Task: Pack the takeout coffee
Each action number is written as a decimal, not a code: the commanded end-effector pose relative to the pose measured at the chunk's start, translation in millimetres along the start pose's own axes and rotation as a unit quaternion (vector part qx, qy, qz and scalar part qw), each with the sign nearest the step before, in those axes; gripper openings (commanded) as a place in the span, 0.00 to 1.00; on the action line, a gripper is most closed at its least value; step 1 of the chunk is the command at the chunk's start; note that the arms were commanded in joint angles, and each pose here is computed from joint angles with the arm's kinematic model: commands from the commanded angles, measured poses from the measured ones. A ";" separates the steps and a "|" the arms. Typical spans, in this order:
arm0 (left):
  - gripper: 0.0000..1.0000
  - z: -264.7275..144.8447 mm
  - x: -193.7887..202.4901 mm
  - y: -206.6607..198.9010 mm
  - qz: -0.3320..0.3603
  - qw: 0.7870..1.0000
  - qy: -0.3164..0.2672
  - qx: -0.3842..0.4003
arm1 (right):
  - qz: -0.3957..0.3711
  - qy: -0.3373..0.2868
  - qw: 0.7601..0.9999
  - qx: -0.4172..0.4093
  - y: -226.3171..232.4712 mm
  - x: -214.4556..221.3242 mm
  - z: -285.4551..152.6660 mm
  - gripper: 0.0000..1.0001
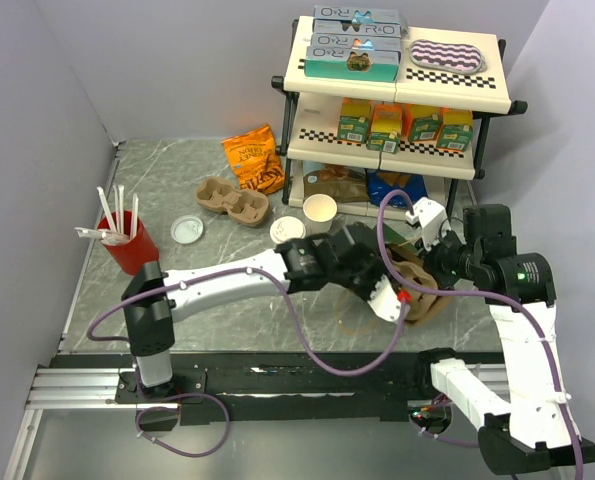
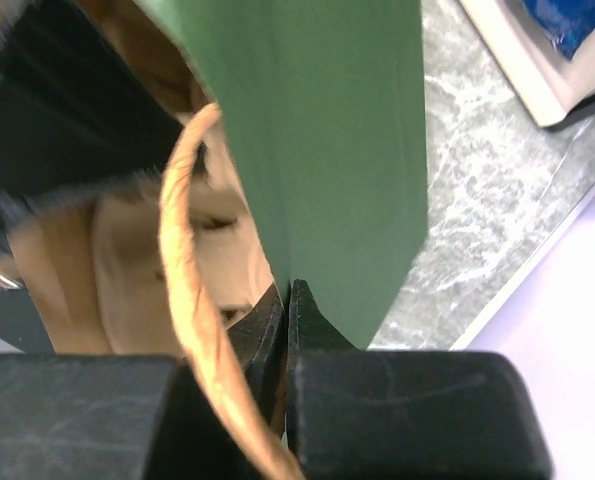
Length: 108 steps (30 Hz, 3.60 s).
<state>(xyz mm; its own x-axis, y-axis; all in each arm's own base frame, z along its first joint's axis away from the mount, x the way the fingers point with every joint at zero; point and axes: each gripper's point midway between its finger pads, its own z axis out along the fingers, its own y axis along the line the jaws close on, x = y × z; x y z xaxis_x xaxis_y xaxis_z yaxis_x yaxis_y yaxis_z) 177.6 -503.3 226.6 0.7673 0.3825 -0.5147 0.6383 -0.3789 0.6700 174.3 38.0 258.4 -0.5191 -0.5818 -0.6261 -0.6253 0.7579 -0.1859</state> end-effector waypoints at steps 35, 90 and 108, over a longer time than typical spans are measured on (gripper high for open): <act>0.01 33.3 22.1 11.5 0.051 0.994 0.095 -0.026 | -0.060 0.037 0.996 -0.056 29.3 12.9 -5.4 0.00; 0.01 38.6 65.2 22.3 -0.049 0.968 0.218 -0.114 | -0.057 0.052 0.997 -0.022 22.6 20.0 -9.8 0.00; 0.01 42.5 78.6 15.1 -0.050 0.959 0.255 -0.112 | -0.053 0.079 0.995 -0.038 34.6 42.9 -19.4 0.37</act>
<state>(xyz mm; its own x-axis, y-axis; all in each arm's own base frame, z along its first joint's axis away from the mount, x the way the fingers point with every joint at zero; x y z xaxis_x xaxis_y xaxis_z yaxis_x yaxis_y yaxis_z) 242.9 -512.4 146.5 0.5649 0.7881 -0.2445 0.6422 -0.2339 0.7300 164.1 49.8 266.7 -0.4220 -0.6694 -0.6114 -0.6885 0.6754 -0.2642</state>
